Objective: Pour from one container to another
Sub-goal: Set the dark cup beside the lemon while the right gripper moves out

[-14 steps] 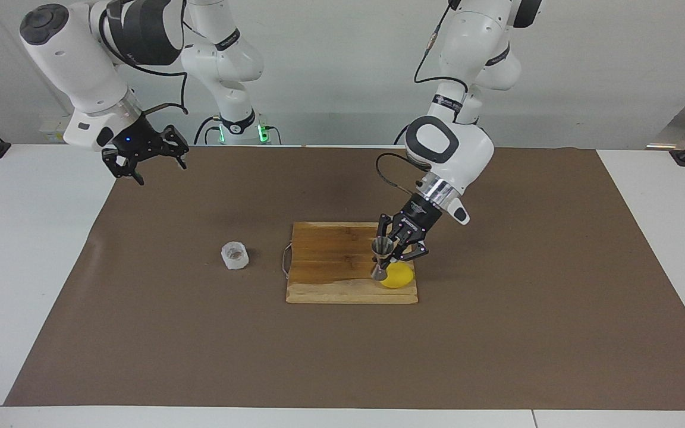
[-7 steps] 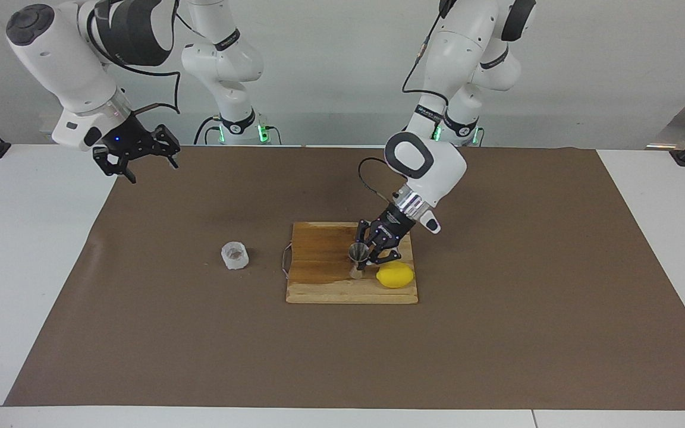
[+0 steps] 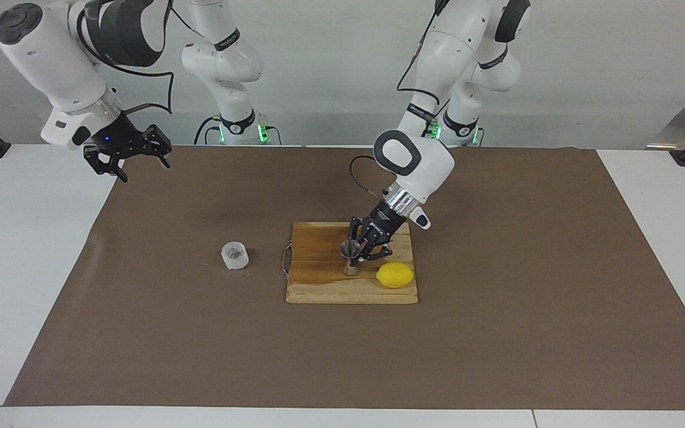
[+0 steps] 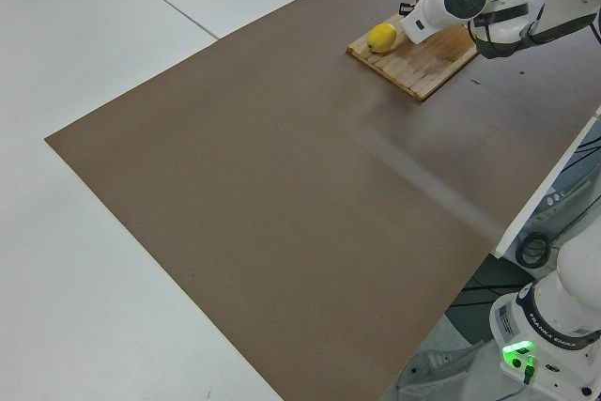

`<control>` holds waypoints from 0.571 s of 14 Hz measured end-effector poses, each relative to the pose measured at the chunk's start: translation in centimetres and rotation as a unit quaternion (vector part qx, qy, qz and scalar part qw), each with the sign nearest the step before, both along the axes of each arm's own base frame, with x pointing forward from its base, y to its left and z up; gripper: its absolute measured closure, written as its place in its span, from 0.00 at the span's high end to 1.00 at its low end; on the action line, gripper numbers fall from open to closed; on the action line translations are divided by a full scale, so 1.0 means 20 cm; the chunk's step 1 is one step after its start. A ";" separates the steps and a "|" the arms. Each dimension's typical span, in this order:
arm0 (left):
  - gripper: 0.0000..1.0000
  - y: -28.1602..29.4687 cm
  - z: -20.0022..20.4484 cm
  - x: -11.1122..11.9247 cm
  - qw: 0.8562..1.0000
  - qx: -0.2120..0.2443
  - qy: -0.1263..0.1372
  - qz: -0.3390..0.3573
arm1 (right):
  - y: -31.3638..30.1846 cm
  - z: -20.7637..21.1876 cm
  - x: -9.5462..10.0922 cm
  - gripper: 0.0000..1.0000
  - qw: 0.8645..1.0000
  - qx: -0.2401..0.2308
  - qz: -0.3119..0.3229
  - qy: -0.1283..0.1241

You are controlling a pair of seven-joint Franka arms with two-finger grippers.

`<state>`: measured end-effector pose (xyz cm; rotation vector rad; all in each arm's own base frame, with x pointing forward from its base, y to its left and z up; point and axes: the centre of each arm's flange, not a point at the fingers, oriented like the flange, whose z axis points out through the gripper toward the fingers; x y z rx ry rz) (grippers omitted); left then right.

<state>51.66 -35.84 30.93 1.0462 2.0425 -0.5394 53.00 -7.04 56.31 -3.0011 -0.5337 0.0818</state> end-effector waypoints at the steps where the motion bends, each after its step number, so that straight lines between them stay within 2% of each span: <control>1: 0.28 0.00 0.00 0.00 1.000 0.002 -0.001 0.002 | 0.00 0.00 0.00 1.00 1.000 0.000 0.003 0.000; 5: 0.70 0.03 0.02 0.03 1.000 0.001 -0.005 0.009 | 0.01 -0.01 0.01 1.00 1.000 0.000 0.024 -0.009; 7: 0.96 0.03 0.05 0.04 1.000 -0.001 -0.011 0.010 | 0.00 -0.02 0.01 1.00 0.999 0.001 0.052 -0.012; 8: 1.00 0.03 0.07 0.05 1.000 0.000 -0.019 0.007 | 0.00 -0.03 0.01 1.00 0.997 0.002 0.070 -0.013</control>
